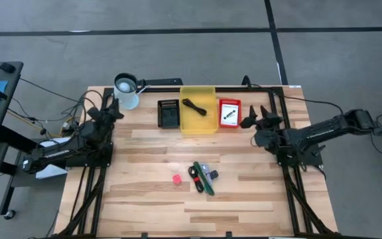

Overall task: Pick and place items into bin
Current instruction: Put the black charger cable into the yellow bin

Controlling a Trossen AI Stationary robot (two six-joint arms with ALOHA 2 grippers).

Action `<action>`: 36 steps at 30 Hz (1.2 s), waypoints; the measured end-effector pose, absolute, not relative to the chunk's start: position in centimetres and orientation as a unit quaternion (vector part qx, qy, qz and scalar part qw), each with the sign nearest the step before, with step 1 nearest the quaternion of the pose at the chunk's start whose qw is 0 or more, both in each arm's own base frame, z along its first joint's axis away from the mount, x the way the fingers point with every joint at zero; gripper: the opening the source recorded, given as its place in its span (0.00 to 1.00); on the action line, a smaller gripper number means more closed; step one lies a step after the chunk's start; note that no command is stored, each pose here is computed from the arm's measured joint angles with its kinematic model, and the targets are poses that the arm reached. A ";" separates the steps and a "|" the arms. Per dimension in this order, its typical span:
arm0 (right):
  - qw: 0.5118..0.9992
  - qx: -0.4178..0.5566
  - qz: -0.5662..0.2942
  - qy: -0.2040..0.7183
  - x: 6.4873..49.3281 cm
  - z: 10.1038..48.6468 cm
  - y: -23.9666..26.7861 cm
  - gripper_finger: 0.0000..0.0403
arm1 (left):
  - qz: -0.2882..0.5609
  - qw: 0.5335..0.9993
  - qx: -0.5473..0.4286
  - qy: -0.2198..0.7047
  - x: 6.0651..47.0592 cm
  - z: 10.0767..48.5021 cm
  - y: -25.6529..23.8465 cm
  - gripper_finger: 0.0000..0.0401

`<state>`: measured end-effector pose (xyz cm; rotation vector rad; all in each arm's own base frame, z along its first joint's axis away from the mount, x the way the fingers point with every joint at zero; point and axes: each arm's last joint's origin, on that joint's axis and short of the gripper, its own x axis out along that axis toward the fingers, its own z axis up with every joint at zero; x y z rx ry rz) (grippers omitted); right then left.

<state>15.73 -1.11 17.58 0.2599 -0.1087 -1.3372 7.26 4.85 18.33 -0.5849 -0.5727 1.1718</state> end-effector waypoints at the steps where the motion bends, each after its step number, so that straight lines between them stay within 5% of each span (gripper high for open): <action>1: 0.780 0.124 -0.612 -0.045 15.9 17.4 -1.1 0.60 | 0.557 0.748 -0.255 -0.255 7.2 18.3 4.9 0.00; 10: 0.773 0.016 -0.634 -0.012 17.0 15.3 0.4 0.60 | 0.595 0.732 -0.234 -0.237 7.0 17.9 5.0 0.00; 16: 0.768 -0.025 -0.639 0.021 17.9 14.9 0.4 0.60 | 0.469 0.787 -0.291 -0.275 7.6 18.8 4.7 0.00; 23: 0.761 -0.029 -0.648 0.024 18.5 15.3 0.1 0.60 | 0.203 0.924 -0.172 -0.274 8.2 21.4 3.3 0.00; 36: 0.765 -0.020 -0.643 0.017 18.6 15.4 0.3 0.60 | 0.105 0.985 -0.119 -0.067 13.0 23.4 3.9 0.00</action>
